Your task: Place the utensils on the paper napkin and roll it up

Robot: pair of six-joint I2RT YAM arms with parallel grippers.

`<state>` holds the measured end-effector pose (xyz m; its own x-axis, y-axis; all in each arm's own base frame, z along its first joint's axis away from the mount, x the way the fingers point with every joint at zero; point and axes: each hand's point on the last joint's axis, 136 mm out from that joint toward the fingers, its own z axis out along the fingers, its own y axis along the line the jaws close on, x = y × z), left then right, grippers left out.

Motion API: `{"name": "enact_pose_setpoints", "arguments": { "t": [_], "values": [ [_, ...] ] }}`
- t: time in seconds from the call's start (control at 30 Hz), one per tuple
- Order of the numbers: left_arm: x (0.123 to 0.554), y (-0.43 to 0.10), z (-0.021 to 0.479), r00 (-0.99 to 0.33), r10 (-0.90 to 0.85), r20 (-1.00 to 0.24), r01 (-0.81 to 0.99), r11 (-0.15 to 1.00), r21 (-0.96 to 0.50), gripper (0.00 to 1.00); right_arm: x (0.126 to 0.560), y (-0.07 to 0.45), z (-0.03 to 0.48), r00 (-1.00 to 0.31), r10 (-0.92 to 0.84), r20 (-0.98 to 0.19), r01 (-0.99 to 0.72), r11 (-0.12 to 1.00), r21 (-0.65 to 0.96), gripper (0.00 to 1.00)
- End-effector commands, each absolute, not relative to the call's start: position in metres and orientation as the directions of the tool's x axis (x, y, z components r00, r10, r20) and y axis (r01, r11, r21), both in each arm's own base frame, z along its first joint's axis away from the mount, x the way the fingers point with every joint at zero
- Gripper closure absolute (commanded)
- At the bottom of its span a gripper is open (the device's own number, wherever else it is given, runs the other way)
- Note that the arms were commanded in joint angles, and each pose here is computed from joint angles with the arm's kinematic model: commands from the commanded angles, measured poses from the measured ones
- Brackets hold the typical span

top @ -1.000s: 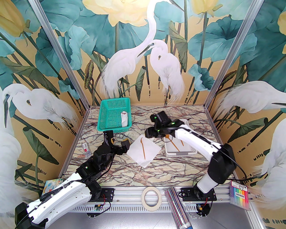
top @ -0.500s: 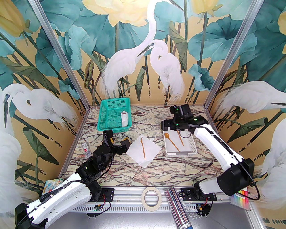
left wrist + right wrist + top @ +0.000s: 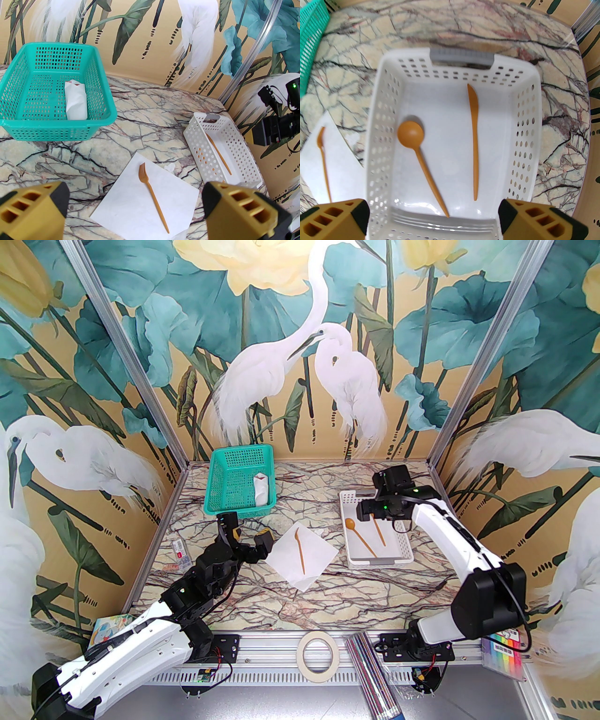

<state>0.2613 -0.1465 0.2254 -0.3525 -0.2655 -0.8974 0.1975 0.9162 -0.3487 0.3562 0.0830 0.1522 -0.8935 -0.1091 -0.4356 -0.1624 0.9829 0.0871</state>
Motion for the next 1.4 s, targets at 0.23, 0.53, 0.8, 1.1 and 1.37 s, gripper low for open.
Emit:
{"name": "enact_pose_setpoints", "arguments": {
  "t": [0.23,0.53,0.8,1.1,1.37],
  "values": [
    [0.271,-0.160,0.235,-0.338,-0.268,-0.902,0.237,0.904,-0.357,0.01,0.359,0.085,0.100,-0.929,-0.211,-0.304,-0.244,0.967,0.075,0.05],
    [0.273,-0.163,0.232,-0.349,-0.267,-0.898,0.237,0.902,-0.360,0.01,0.355,0.088,0.060,-0.963,-0.209,-0.169,-0.228,0.968,0.101,0.16],
    [0.273,-0.163,0.231,-0.352,-0.263,-0.898,0.233,0.905,-0.356,0.01,0.347,0.088,0.039,-0.976,-0.201,-0.087,-0.210,0.971,0.112,0.28],
    [0.273,-0.162,0.230,-0.355,-0.260,-0.898,0.225,0.908,-0.352,0.01,0.337,0.091,0.027,-0.978,-0.208,-0.029,-0.210,0.971,0.117,0.33],
    [0.274,-0.162,0.229,-0.359,-0.256,-0.897,0.220,0.911,-0.348,0.01,0.332,0.096,0.013,-0.973,-0.229,0.016,-0.226,0.969,0.100,0.38]
  ]
}}
